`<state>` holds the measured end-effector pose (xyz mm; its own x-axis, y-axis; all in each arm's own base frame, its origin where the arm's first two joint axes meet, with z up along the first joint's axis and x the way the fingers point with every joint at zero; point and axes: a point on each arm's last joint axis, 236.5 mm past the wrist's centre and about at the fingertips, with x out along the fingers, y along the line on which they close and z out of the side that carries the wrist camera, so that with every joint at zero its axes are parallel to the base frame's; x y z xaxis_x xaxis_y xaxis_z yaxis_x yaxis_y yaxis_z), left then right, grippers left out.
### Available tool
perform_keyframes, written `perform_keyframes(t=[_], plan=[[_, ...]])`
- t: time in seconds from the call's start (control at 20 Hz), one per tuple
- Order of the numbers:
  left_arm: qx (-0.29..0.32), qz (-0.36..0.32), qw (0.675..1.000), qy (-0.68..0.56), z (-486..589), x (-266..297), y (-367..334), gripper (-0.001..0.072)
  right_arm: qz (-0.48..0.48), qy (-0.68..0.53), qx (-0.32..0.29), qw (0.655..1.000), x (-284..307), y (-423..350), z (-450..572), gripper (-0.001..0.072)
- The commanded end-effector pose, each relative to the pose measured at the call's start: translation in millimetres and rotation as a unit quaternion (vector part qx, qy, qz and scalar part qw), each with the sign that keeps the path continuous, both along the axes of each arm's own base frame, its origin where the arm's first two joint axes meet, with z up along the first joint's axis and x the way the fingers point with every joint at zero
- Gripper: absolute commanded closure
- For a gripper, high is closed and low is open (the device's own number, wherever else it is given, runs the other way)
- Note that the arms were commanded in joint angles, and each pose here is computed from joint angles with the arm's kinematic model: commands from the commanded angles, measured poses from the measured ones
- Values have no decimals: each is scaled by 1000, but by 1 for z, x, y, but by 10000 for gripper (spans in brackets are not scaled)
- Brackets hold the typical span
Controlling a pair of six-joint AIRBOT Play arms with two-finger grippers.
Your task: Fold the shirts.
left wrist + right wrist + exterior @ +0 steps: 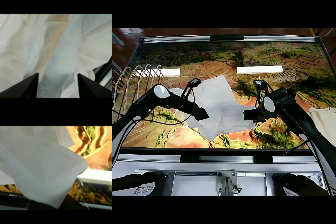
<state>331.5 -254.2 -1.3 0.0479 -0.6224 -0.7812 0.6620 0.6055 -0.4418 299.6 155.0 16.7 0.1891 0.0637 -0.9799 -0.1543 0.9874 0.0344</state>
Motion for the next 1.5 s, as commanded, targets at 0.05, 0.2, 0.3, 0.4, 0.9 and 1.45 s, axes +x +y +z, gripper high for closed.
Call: perform_keyframes(t=[0.05,0.2,0.3,0.4,0.9,1.45], plan=[[11,-65,996,66,-20,-21,0,124,0,0,1,1000,0,0,0,620],[13,-65,995,75,-28,-22,0,375,3,0,0,1000,0,0,0,620],[11,-75,994,74,-20,-23,0,656,21,-1,-3,1000,0,0,0,620],[4,-94,994,60,0,-19,-4,657,51,-2,-10,999,0,0,0,620],[27,39,986,-159,187,28,31,661,72,-34,64,995,2,31,111,621],[34,317,947,-34,55,-27,26,658,111,129,44,985,-22,47,46,621]])
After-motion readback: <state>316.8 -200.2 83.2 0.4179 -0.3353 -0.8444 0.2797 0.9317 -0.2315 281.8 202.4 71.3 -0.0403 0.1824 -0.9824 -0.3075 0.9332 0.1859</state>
